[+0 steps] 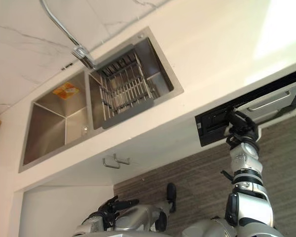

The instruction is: Walk over to the sink, pick up the cup, carry it to the dishwasher, place the cup inside the dishwasher, then close the dishwasher door

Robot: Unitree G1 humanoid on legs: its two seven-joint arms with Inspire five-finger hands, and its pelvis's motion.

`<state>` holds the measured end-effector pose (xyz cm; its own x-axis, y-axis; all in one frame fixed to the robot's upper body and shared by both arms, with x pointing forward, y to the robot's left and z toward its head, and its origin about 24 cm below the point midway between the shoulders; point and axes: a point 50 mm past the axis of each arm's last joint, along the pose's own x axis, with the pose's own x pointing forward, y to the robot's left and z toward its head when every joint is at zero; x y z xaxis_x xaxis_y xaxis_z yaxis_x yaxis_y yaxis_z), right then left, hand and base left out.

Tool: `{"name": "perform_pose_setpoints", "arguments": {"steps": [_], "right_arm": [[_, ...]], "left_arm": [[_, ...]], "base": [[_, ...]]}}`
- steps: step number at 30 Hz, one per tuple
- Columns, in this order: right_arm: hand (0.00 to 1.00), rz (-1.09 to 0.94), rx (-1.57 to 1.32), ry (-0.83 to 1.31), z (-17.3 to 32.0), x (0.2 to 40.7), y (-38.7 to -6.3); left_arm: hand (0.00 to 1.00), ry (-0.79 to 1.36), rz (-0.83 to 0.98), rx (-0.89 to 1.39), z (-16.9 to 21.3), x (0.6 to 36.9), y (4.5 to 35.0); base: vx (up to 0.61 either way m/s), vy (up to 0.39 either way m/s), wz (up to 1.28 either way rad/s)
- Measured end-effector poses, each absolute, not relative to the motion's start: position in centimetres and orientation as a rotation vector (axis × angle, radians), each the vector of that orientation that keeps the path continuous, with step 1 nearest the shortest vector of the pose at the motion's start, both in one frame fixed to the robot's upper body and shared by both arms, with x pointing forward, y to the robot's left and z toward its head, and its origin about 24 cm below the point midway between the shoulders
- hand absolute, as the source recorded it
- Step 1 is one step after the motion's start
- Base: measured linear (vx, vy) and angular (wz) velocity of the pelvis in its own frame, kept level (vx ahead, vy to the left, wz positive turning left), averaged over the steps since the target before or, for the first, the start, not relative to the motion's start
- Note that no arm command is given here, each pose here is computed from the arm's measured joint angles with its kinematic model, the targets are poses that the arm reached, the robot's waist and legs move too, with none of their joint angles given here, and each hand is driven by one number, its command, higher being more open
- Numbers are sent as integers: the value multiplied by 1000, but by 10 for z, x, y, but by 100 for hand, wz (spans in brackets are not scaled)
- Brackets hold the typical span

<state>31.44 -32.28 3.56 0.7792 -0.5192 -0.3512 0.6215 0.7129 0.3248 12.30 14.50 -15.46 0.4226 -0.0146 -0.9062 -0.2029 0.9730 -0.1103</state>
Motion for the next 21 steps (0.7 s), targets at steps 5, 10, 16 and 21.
{"name": "perform_pose_setpoints", "arguments": {"steps": [5, 10, 16, 21], "right_arm": [[100, -609, 388, 268, 38, 320, -319], [100, -518, 453, 361, -5, 300, -294], [100, -742, 749, 694, -126, 149, -283], [100, -778, 657, 938, -158, 58, -259]], "left_arm": [[100, 1082, 85, -231, -153, 125, 144], [100, 1074, 97, -315, -154, 120, 153], [100, 1115, 103, -352, -161, 99, 179], [100, 1072, 176, -322, -162, 86, 203]], "base": [[-23, -56, -7], [-27, -68, -23], [58, -61, -26], [48, -22, -16]]}}
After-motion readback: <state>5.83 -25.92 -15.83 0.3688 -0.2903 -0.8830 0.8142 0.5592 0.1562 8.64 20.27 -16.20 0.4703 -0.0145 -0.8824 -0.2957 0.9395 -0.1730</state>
